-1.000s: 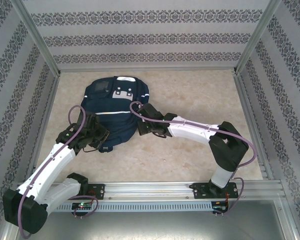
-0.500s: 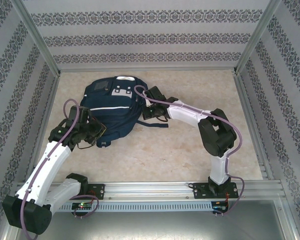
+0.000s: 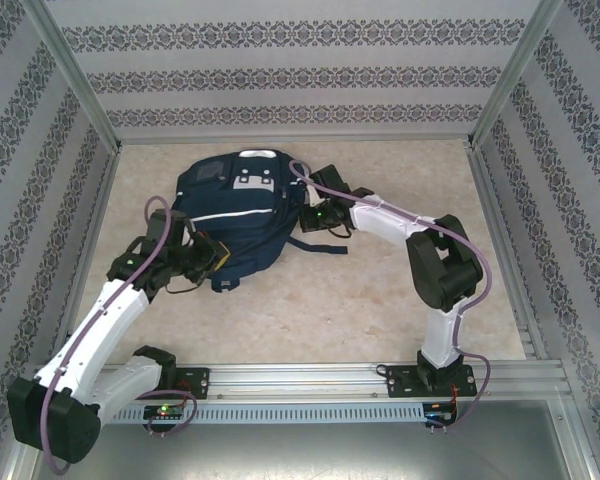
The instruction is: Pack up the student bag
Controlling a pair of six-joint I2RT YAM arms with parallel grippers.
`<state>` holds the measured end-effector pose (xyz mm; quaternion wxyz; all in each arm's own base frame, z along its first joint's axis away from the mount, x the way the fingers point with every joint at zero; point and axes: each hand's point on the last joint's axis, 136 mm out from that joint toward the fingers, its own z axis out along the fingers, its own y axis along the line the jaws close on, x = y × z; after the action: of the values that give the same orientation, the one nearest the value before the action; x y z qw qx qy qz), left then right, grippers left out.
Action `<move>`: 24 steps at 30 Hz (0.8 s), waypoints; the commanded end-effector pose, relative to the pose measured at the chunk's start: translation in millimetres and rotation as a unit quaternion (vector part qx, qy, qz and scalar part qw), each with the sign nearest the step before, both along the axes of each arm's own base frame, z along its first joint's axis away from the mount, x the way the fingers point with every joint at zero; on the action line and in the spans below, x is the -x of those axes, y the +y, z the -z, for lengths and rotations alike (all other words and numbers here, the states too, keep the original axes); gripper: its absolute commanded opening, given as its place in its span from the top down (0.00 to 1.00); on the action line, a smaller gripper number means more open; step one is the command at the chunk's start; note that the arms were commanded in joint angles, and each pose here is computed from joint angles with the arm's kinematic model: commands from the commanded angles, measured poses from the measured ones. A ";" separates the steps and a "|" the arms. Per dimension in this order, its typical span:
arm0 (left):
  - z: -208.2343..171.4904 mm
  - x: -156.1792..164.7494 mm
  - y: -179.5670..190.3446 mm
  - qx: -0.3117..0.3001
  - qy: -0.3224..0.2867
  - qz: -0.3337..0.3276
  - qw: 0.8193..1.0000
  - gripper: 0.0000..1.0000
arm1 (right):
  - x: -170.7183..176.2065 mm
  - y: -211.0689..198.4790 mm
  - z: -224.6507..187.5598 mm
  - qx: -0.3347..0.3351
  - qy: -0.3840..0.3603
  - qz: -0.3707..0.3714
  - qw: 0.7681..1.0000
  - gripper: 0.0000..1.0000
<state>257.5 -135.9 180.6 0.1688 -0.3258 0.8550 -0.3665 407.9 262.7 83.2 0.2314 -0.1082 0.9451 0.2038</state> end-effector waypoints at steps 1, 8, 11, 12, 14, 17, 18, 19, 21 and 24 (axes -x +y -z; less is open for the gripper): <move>-17.0 -10.5 -24.4 0.027 -0.042 0.010 0.999 1.00 | -44.7 -142.0 -0.5 0.105 -0.029 0.201 0.974 1.00; 2.8 -9.0 -83.6 -0.002 -0.019 0.067 0.998 0.98 | -55.0 -168.2 -9.4 0.109 -0.030 0.205 0.972 0.95; 10.1 -7.2 -86.3 -0.030 -0.002 0.082 0.996 0.76 | -51.0 -164.3 -16.0 0.096 -0.030 0.205 0.974 0.67; 13.1 -6.2 -83.9 -0.041 0.003 0.082 0.996 0.69 | -47.8 -162.2 -19.8 0.088 -0.032 0.207 0.974 0.64; 15.5 -4.1 -77.7 -0.055 0.006 0.077 0.995 0.53 | -40.6 -158.4 -27.4 0.073 -0.038 0.209 0.974 0.56; 15.0 -1.1 -65.7 -0.082 0.003 0.070 0.994 0.14 | -27.3 -157.1 -43.0 0.061 -0.050 0.216 0.973 0.34; 13.2 0.6 -60.8 -0.095 0.002 0.070 0.993 0.03 | -21.5 -156.6 -49.6 0.055 -0.056 0.217 0.973 0.30; 10.6 1.1 -56.8 -0.107 -0.002 0.072 0.992 0.00 | -17.1 -157.1 -56.2 0.051 -0.062 0.219 0.972 0.26; 2.4 1.4 -43.8 -0.146 -0.015 0.078 0.986 0.00 | -4.5 -160.4 -72.3 0.044 -0.079 0.225 0.970 0.16; -12.6 -1.5 -10.8 -0.218 -0.032 0.070 0.973 0.00 | 15.0 -166.8 -95.0 0.033 -0.103 0.232 0.967 0.02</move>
<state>261.2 -186.0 176.5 0.1884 -0.2390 0.9128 -0.2723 406.1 106.5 158.8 0.3374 0.0668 0.9329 0.1070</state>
